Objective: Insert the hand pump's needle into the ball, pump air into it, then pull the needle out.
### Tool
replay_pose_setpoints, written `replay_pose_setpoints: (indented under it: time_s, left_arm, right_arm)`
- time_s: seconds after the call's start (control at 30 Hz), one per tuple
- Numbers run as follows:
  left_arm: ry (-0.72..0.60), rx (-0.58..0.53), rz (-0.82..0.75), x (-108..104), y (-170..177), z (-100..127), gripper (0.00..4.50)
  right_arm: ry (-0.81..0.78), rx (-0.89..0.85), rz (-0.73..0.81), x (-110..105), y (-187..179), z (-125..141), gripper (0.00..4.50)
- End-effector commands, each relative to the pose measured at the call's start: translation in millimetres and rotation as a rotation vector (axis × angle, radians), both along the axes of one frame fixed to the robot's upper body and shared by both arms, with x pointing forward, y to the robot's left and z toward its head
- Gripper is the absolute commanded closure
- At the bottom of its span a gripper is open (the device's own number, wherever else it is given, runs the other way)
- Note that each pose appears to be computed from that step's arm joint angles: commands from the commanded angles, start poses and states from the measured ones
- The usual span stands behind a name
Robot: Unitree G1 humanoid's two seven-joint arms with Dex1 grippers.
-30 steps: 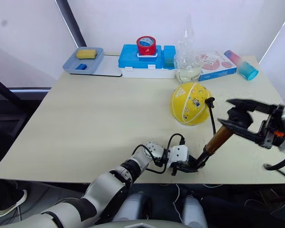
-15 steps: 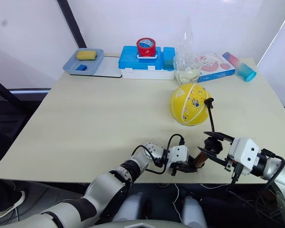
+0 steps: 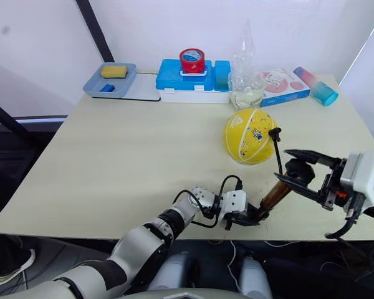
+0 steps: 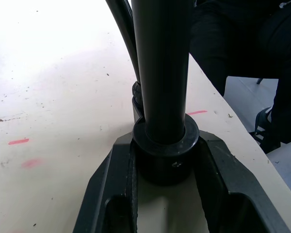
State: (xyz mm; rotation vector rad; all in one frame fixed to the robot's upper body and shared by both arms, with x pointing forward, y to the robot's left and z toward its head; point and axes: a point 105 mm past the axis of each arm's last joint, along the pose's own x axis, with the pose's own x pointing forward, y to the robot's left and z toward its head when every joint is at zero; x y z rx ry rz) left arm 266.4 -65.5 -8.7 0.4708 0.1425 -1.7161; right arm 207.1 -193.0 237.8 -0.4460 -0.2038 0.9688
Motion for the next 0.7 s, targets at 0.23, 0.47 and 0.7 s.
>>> replay_pose_setpoints:
  time_s: [0.23, 0.47, 0.7]
  left_arm:
    - [0.042, 0.101, -0.019, -9.0, 14.6, -22.2, 3.39]
    - [0.039, 0.100, -0.015, -7.1, 14.5, -20.8, 3.39]
    - [0.044, 0.098, -0.015, -8.2, 13.8, -21.3, 3.39]
  right_arm:
    - [-0.105, -0.013, -0.054, -8.5, -12.6, 58.0, 2.61]
    - [0.027, -0.054, -0.021, -0.6, 0.7, 10.1, 2.61]
    - [0.169, -0.096, -0.031, 6.9, 6.6, -74.7, 2.61]
